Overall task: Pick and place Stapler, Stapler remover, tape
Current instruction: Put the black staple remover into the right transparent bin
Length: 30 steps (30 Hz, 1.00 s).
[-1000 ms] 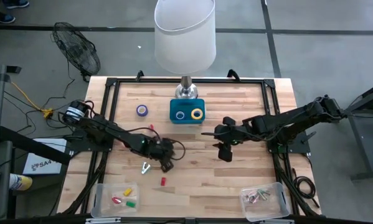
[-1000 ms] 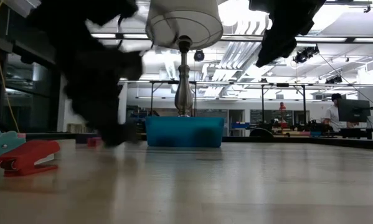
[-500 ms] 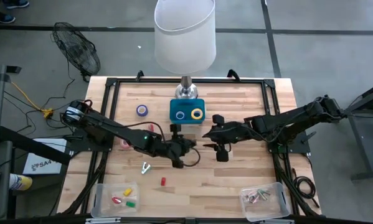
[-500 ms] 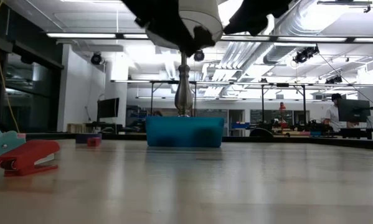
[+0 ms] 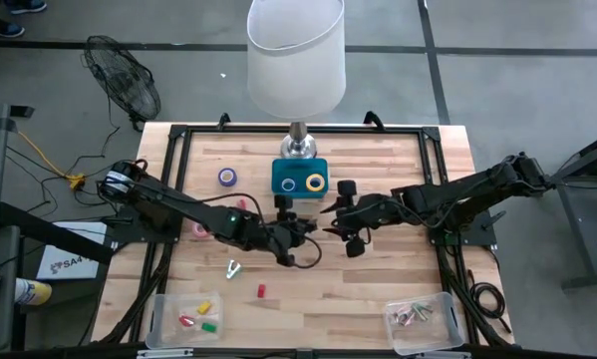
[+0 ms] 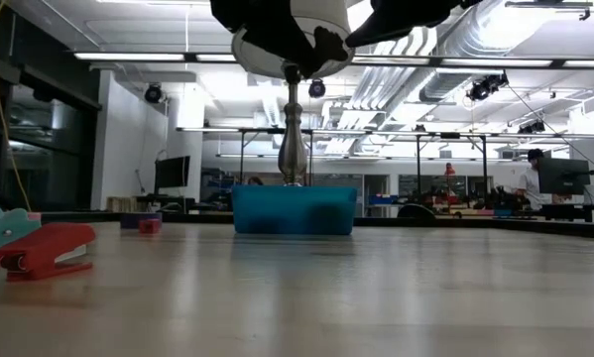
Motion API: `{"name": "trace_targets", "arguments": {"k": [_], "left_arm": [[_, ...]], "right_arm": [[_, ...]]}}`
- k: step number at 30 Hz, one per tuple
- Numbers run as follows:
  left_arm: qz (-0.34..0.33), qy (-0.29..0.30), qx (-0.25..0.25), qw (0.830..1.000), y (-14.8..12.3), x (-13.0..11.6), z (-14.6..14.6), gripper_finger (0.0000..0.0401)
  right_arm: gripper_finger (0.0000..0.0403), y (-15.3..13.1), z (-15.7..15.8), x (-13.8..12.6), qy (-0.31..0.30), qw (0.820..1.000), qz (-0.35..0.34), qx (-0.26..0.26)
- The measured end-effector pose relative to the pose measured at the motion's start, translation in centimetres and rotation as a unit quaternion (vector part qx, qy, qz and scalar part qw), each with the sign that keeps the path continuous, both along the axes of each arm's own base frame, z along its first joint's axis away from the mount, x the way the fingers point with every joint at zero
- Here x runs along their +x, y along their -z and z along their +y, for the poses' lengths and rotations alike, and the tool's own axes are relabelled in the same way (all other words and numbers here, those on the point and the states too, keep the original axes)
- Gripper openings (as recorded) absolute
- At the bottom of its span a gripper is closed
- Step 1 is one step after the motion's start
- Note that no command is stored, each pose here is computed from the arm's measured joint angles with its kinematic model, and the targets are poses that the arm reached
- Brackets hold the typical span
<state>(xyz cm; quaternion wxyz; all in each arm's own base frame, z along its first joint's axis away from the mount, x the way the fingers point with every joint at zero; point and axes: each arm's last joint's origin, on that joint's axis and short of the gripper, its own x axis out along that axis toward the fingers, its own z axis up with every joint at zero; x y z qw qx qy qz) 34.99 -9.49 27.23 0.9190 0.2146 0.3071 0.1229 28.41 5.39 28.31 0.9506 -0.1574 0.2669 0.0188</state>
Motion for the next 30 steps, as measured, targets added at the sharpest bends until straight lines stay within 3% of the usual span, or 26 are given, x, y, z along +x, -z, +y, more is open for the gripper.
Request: {"name": "trace_targets", "arguments": {"k": [8, 22, 30], "left_arm": [[0.001, -0.009, -0.017, 1.000, 0.0, 0.4, 1.3, 0.0090], [-0.018, 0.002, -0.033, 0.999, -0.3, 0.8, 1.7, 0.0090], [-0.019, 0.005, -0.035, 0.999, -0.4, 0.8, 1.7, 0.0090]], "right_arm": [[0.0228, -0.4, 0.1, 0.2, -0.014, 1.000, -0.024, -0.001], [0.0225, 1.4, 0.2, 1.5, -0.005, 1.000, 0.005, -0.012], [0.0208, 1.1, 0.3, 1.8, -0.001, 1.000, -0.017, -0.008]]}}
